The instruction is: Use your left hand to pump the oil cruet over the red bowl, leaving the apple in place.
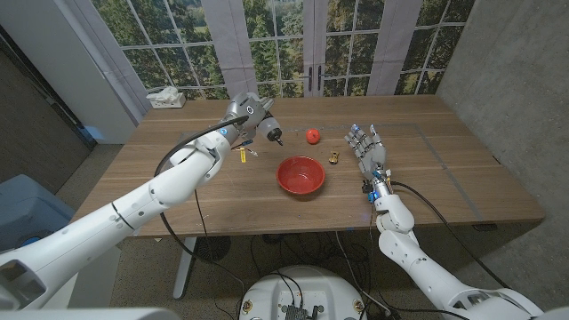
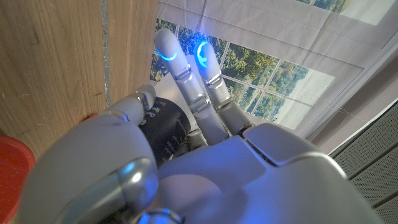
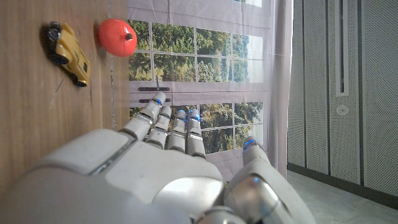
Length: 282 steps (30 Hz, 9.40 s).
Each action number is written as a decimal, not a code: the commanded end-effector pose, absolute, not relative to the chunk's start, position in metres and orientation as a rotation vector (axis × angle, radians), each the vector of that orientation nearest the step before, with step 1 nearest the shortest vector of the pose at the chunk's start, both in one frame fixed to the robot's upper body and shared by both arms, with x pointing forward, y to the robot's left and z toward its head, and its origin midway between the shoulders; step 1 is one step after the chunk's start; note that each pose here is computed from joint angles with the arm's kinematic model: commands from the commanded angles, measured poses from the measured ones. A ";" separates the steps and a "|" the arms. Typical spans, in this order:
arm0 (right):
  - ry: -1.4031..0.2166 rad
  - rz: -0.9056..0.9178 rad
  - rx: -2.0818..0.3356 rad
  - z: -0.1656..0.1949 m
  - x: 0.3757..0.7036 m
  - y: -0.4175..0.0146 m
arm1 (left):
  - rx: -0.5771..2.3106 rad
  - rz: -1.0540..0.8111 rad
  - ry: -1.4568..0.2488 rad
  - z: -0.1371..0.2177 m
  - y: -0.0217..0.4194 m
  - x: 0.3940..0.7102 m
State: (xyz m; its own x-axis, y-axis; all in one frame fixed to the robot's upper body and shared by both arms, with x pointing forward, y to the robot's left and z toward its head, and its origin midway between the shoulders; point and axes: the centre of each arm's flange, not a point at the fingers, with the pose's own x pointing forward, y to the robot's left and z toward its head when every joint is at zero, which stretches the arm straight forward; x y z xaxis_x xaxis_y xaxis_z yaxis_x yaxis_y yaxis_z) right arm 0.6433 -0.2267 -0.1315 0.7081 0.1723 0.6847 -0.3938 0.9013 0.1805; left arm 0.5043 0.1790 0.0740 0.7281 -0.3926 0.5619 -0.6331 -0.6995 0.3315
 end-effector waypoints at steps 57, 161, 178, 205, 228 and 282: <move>-0.721 0.348 0.340 -0.131 0.652 -0.228 | 2.378 0.548 -0.734 0.082 0.167 0.497; -0.649 0.266 0.276 -0.106 0.650 -0.245 | 1.693 0.618 -0.833 0.086 0.187 0.568; -0.679 0.252 0.211 -0.085 0.642 -0.253 | 1.260 0.455 -0.796 0.082 0.206 0.577; -0.754 0.292 0.073 -0.036 0.627 -0.251 | 0.886 0.337 -0.777 0.047 0.239 0.571; -0.766 0.312 0.043 -0.028 0.613 -0.251 | 0.578 0.200 -0.707 0.008 0.256 0.578; -0.731 0.342 0.020 -0.021 0.612 -0.241 | 0.373 0.011 -0.591 -0.024 0.273 0.619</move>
State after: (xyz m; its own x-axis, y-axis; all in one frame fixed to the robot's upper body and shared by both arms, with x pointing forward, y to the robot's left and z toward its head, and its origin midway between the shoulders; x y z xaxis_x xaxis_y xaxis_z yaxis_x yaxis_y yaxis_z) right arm 0.6101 -0.2453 -0.0212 0.6884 0.2898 0.6650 -0.3041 0.9476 -0.0981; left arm 0.6106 0.2680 -0.0185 0.8041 -0.0967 0.5866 -0.1221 0.9388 0.3221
